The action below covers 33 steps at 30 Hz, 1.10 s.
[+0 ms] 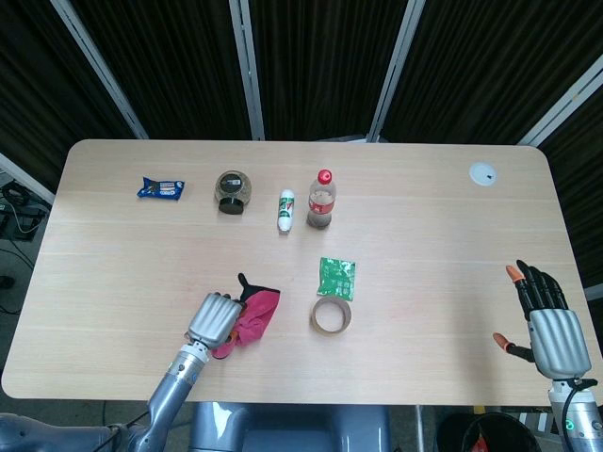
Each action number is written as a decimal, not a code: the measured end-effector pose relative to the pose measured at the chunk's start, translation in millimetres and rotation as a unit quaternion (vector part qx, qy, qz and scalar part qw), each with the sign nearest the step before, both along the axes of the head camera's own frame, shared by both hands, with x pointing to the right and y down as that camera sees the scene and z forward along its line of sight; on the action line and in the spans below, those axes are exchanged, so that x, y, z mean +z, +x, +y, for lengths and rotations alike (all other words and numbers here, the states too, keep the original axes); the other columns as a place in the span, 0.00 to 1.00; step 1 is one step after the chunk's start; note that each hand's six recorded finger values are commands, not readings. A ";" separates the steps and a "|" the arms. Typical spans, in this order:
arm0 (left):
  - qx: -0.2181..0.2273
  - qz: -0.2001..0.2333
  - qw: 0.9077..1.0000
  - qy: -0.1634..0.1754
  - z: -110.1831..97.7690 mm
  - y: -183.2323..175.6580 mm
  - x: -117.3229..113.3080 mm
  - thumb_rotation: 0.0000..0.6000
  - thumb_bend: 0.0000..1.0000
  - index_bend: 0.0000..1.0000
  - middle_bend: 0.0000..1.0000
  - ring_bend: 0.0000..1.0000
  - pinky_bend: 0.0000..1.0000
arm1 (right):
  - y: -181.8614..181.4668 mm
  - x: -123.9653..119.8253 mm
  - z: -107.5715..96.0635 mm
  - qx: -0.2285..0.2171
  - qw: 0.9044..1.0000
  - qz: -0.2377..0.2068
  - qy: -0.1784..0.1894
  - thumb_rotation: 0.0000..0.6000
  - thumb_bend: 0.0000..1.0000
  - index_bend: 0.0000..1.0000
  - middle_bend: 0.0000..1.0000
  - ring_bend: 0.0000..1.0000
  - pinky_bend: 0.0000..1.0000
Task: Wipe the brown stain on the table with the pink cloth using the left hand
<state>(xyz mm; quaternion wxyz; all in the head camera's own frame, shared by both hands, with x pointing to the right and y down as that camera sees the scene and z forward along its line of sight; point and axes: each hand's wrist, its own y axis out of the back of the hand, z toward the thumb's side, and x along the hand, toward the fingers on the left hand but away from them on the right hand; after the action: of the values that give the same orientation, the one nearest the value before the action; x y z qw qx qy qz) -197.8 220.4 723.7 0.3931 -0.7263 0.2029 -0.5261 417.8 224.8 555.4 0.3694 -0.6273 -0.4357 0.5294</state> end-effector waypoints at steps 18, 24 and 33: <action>-0.061 -0.130 0.988 0.055 -61.0 -146.8 0.4 1.00 0.64 0.85 0.59 0.51 0.56 | -2.1 1.9 0.3 -0.002 1.000 0.003 -0.003 1.00 0.00 0.01 0.00 0.00 0.08; -0.087 -0.134 0.986 0.056 -69.8 -167.3 -4.1 1.00 0.64 0.84 0.59 0.51 0.56 | -3.2 2.3 0.3 -0.003 1.000 0.005 -0.002 1.00 0.00 0.01 0.00 0.00 0.08; -0.068 -0.081 0.994 0.037 -56.1 -115.8 -3.3 1.00 0.64 0.84 0.59 0.51 0.56 | -2.5 1.3 0.2 -0.002 1.000 0.004 -0.001 1.00 0.00 0.01 0.00 0.00 0.08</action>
<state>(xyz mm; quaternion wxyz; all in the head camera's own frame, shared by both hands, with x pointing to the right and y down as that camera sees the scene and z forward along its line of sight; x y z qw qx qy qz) -313.6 164.2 720.3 0.3983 -0.6505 0.2385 -0.6011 415.2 225.0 556.6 0.3719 -0.6266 -0.4323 0.5312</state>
